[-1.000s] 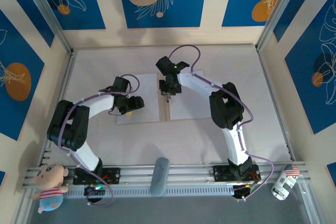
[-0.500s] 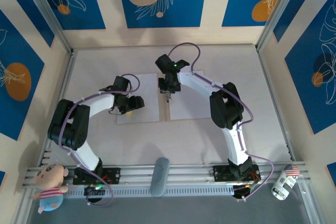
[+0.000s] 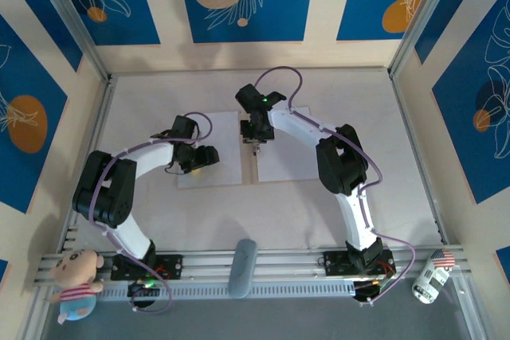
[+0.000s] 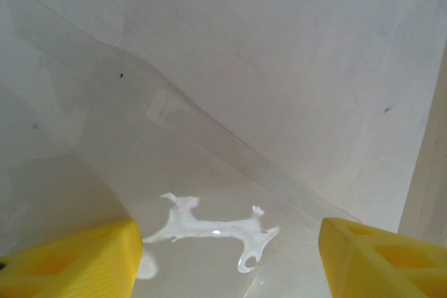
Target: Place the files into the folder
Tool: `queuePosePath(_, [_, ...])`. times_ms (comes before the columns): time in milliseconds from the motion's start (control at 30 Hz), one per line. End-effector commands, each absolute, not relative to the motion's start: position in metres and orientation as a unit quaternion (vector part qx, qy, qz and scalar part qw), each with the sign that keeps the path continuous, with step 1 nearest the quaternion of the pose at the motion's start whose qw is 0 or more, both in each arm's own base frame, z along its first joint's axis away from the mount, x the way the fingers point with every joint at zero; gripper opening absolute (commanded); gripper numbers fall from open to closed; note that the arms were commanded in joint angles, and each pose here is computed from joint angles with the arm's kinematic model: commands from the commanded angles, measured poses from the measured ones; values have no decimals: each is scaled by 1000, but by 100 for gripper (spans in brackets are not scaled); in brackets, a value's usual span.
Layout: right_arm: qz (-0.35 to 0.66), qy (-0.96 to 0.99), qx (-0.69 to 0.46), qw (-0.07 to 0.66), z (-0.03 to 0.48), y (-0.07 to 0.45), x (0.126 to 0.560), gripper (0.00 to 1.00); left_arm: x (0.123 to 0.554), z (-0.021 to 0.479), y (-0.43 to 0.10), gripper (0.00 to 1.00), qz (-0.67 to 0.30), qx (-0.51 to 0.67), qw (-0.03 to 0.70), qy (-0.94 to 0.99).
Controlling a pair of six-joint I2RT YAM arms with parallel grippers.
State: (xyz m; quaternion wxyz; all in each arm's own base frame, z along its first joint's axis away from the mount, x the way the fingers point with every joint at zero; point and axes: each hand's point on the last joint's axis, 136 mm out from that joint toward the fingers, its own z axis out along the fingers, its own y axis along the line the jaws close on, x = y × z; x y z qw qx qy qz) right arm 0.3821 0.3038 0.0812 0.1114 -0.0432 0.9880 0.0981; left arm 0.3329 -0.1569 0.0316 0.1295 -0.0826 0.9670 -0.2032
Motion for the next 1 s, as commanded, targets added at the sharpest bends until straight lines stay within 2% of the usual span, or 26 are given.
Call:
queuePosePath(0, [96,989,-50,103,79,305,379,22,328,26,-155,69,-202,-83,111,970])
queuePosePath(100, [96,988,-54,105,81,306,380,17,327,25,-155,69,-202,-84,111,969])
queuePosePath(233, [93,989,-53,104,80,305,379,18,327,25,-155,68,-203,-84,112,969])
queuePosePath(400, [85,989,-52,105,80,302,379,24,326,23,-155,68,-203,-85,110,969])
queuePosePath(967, [86,990,-52,103,79,302,379,20,324,23,-156,68,-206,-87,108,969])
